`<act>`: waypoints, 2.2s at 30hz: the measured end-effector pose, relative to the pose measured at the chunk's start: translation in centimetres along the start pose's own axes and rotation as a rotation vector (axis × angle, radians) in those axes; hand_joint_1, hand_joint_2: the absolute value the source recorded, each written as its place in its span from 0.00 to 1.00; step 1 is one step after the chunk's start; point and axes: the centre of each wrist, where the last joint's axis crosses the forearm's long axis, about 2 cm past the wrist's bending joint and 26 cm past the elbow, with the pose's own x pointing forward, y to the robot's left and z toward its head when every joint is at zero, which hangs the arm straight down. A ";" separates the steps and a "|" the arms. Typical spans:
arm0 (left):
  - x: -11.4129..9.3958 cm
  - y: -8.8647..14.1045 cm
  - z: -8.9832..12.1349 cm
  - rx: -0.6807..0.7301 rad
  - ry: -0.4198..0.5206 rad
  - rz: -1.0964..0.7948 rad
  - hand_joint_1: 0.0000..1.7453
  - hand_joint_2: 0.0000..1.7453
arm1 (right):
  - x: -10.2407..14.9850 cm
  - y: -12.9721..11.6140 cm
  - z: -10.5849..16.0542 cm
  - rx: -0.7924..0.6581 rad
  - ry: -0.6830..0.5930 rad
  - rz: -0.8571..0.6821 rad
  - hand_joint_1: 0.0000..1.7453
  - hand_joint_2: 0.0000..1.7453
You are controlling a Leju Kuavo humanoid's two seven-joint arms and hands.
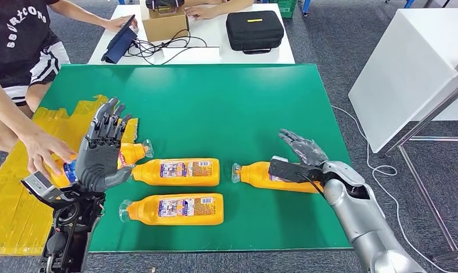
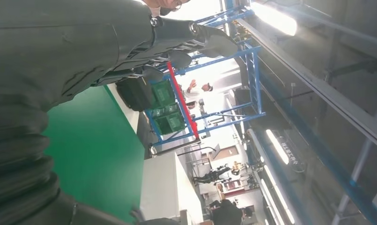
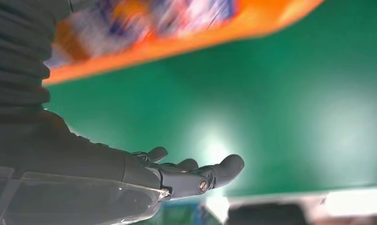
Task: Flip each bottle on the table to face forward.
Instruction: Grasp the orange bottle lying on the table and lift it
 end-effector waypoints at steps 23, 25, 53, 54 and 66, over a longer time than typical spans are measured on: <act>-0.2 0.3 2.4 0.065 0.046 0.006 0.00 1.00 | 4.5 -0.2 0.2 -0.095 -0.276 -0.219 0.00 1.00; -0.2 0.3 2.4 0.063 0.047 0.007 0.00 1.00 | 4.7 -0.2 0.6 -0.129 -0.277 -0.217 0.00 1.00; -1.7 1.0 1.3 0.041 0.077 0.031 0.00 1.00 | -0.4 4.6 6.6 -0.085 0.088 -0.001 0.00 1.00; -1.8 1.0 1.3 0.041 0.078 0.031 0.00 1.00 | -0.6 4.6 6.6 -0.082 0.098 0.001 0.00 1.00; -1.9 1.0 1.5 0.047 0.084 0.030 0.00 1.00 | -2.1 5.2 7.0 -0.054 0.147 0.003 0.00 1.00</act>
